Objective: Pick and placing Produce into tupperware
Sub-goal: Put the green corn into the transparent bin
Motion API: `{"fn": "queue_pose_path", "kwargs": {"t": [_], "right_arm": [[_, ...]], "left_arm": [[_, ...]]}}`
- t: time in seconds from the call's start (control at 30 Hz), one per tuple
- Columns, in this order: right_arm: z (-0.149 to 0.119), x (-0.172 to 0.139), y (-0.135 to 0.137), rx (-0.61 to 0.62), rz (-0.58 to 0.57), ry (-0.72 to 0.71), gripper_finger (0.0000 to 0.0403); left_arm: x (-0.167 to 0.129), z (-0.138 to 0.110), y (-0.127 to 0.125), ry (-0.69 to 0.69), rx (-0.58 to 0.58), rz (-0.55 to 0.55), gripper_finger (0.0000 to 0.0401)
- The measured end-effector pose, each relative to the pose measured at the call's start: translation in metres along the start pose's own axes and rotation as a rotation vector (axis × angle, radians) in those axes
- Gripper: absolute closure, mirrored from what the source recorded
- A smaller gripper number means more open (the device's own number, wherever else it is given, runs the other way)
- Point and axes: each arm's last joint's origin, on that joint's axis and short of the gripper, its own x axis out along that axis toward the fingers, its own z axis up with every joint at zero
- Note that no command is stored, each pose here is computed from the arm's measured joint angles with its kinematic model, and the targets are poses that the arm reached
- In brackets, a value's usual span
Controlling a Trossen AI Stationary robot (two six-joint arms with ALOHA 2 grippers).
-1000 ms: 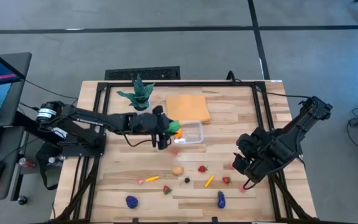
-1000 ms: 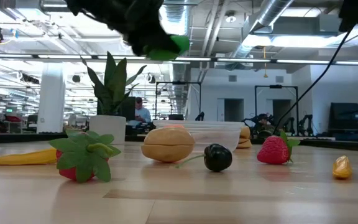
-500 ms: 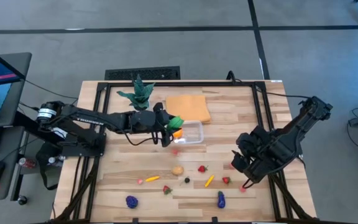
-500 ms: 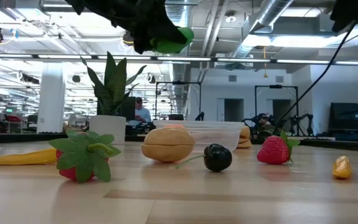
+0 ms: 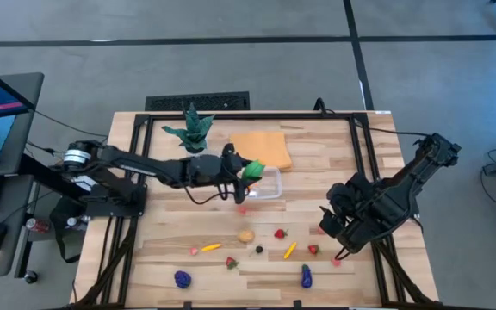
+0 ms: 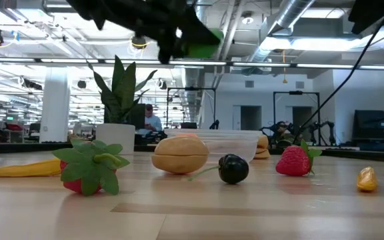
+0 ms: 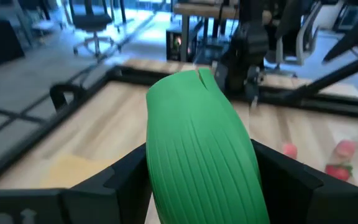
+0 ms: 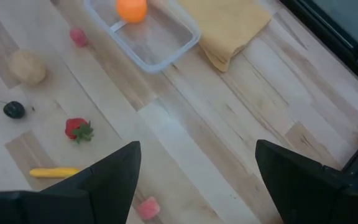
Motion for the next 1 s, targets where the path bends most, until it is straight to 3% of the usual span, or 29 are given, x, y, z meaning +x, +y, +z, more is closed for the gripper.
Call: {"fn": "queue_pose_path", "kwargs": {"t": [0.57,0.83,1.0], "right_arm": [[0.0,0.0,0.002,0.034,0.016,-0.003,0.0092],[0.0,0.0,0.003,0.039,0.022,-0.004,0.0092],[0.0,0.0,0.003,0.04,0.023,-0.004,0.0092]], "left_arm": [[0.081,-0.048,-0.002,0.228,-0.111,-0.024,0.0175],[0.092,-0.06,0.009,0.379,-0.173,0.044,0.0175],[0.093,-0.059,0.014,0.385,-0.211,0.058,0.0174]]}}
